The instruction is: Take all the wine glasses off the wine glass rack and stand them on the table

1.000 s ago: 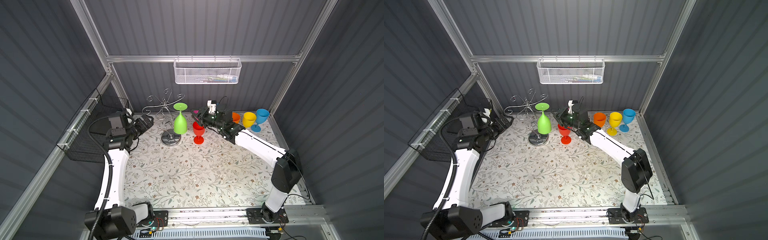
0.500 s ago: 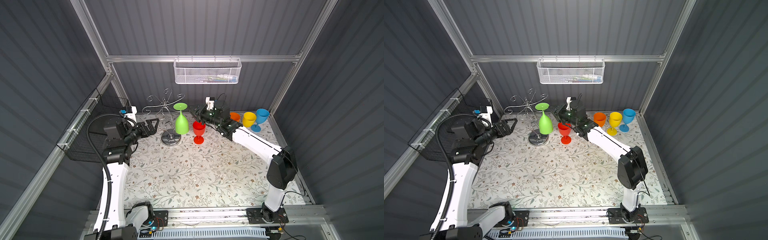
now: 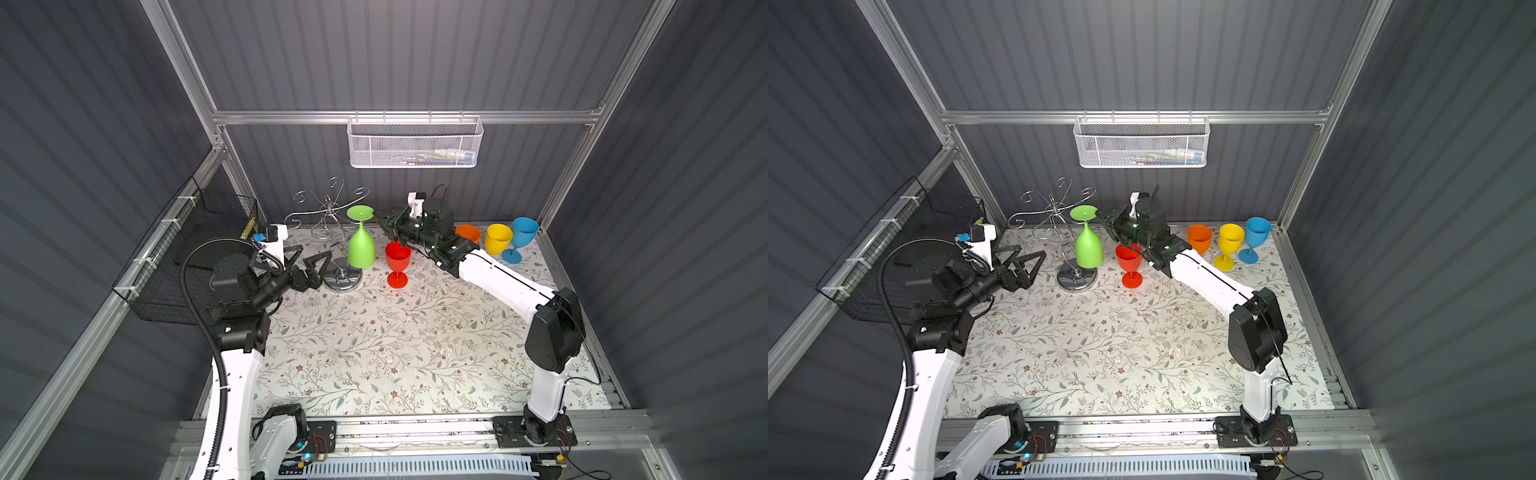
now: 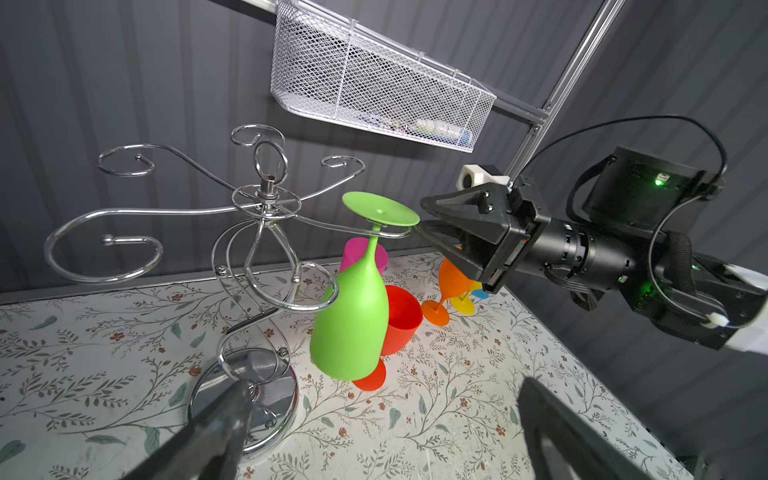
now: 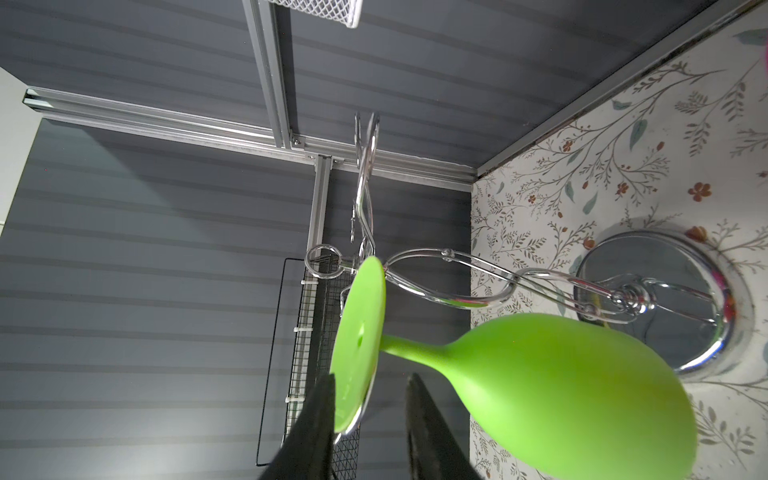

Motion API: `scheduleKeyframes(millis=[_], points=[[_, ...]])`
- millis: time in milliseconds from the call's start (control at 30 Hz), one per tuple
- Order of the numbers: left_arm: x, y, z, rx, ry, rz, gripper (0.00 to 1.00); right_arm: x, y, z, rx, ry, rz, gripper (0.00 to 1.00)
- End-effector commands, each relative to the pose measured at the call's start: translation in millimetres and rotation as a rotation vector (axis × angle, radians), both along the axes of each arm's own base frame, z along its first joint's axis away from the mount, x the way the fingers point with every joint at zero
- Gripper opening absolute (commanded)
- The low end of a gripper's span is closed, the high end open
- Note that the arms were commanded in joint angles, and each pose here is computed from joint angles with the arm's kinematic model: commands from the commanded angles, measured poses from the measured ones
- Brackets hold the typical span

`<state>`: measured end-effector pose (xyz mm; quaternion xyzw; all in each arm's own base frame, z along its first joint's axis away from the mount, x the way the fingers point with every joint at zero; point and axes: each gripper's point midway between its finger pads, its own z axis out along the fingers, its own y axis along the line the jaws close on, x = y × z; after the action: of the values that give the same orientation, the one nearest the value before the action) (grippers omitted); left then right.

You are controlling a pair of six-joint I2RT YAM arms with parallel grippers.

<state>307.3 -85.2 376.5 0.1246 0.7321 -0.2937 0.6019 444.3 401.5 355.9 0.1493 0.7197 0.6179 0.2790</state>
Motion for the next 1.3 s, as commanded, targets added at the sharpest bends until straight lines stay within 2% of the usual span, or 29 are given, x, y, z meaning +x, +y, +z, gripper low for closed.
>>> scheduleKeyframes(millis=[0, 433, 933, 1267], points=[[-1, -3, 2, 0.016, -0.039, -0.026, 0.99, 5, 3, 3, 0.001, -0.016, -0.003, 0.30], [-1, -3, -3, 0.014, -0.024, -0.020, 0.99, 7, 17, 3, -0.009, -0.015, 0.010, 0.26], [-2, -3, -6, 0.014, -0.017, -0.018, 0.99, 8, 18, 8, -0.006, -0.027, -0.011, 0.05], [-3, -1, -9, 0.015, -0.008, -0.006, 1.00, 3, 12, 19, 0.001, -0.056, -0.032, 0.01]])
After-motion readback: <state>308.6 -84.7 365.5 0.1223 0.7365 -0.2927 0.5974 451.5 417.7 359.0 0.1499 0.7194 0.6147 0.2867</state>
